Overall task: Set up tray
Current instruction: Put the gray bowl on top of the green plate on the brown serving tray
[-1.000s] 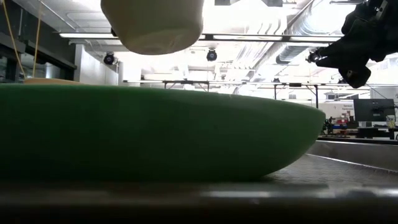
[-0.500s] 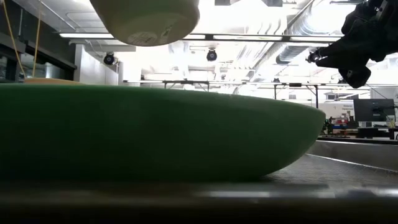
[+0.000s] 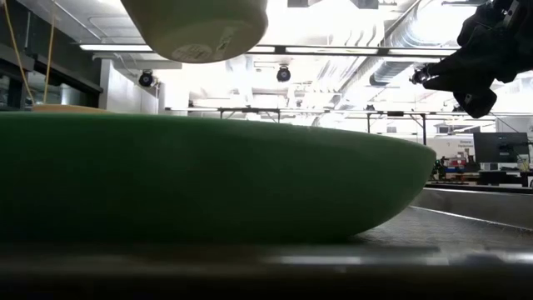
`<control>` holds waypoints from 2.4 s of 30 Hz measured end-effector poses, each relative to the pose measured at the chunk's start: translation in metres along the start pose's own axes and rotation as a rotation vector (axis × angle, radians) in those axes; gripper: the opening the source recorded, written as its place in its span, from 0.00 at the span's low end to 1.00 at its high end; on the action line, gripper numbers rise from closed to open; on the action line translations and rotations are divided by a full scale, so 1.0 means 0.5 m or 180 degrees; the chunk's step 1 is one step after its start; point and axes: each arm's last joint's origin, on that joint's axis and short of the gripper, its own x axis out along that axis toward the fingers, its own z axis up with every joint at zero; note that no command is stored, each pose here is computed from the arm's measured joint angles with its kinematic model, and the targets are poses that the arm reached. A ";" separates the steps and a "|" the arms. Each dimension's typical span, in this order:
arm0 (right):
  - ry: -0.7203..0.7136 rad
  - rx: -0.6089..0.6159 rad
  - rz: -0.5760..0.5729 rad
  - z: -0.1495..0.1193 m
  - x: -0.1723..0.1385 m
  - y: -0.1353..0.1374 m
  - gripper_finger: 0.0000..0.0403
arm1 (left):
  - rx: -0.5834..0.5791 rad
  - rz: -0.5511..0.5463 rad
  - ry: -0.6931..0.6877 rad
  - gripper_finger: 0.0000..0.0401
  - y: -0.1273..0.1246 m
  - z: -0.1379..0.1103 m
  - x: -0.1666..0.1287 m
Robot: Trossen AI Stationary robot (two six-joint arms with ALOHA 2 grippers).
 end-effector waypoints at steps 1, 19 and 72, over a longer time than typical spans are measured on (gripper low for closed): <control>0.0001 0.0000 0.0000 0.000 0.000 0.000 0.21 | 0.0000 0.0001 -0.0001 0.04 0.000 0.000 0.000; 0.0002 -0.0003 -0.0003 0.000 0.000 0.000 0.21 | 0.0159 -0.0120 0.0244 0.04 -0.040 -0.007 0.047; -0.0068 -0.0128 -0.0161 0.000 0.001 -0.003 0.21 | 0.0312 -0.0346 0.0589 0.04 -0.125 -0.041 0.125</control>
